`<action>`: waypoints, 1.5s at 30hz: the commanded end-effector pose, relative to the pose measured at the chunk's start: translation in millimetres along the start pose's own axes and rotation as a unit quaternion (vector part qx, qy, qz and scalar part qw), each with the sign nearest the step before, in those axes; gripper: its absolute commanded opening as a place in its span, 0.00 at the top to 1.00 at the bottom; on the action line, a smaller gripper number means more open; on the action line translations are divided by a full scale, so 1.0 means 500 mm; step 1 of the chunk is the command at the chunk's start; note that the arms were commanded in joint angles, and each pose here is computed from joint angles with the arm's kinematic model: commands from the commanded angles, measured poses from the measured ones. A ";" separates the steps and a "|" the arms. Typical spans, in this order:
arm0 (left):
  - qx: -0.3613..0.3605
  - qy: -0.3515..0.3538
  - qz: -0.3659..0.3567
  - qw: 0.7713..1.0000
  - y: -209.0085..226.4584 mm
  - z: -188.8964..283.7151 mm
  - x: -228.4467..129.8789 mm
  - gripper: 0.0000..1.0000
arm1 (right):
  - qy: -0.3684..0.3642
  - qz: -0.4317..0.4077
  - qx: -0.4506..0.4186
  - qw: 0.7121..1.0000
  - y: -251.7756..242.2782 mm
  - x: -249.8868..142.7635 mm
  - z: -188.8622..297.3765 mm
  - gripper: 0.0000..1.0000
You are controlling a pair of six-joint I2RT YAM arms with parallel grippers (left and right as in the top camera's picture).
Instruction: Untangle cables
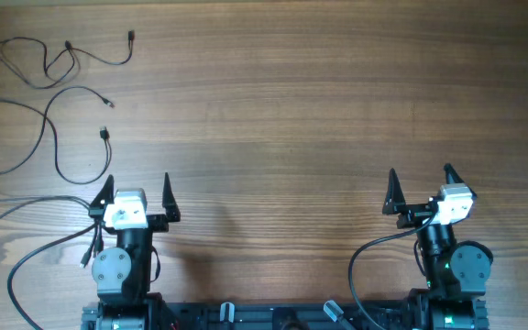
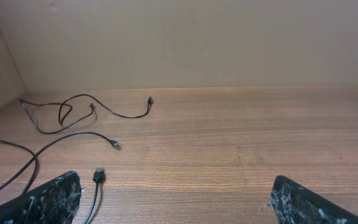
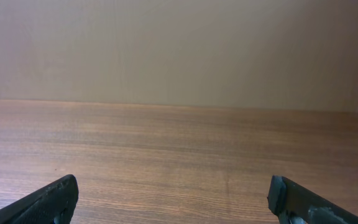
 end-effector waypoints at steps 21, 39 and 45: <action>0.005 -0.004 0.035 0.999 -0.001 0.000 -0.001 0.00 | -0.009 0.007 -0.002 1.000 0.001 0.004 0.001 0.00; 0.005 -0.003 0.035 0.999 -0.001 0.000 -0.001 0.00 | -0.009 0.008 -0.002 1.000 0.001 0.004 0.001 0.00; 0.005 -0.003 0.035 0.999 -0.001 0.000 -0.001 0.00 | -0.009 0.008 -0.002 1.000 0.001 0.004 0.001 0.00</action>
Point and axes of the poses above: each gripper's point midway between its finger pads, its own z axis back along the fingers, its own y axis along the line the jaws close on, x = y × z, the point moved 10 cm from there along z, back along the fingers, and after that the axes turned 12 degrees about -z, right-handed, at the moved point
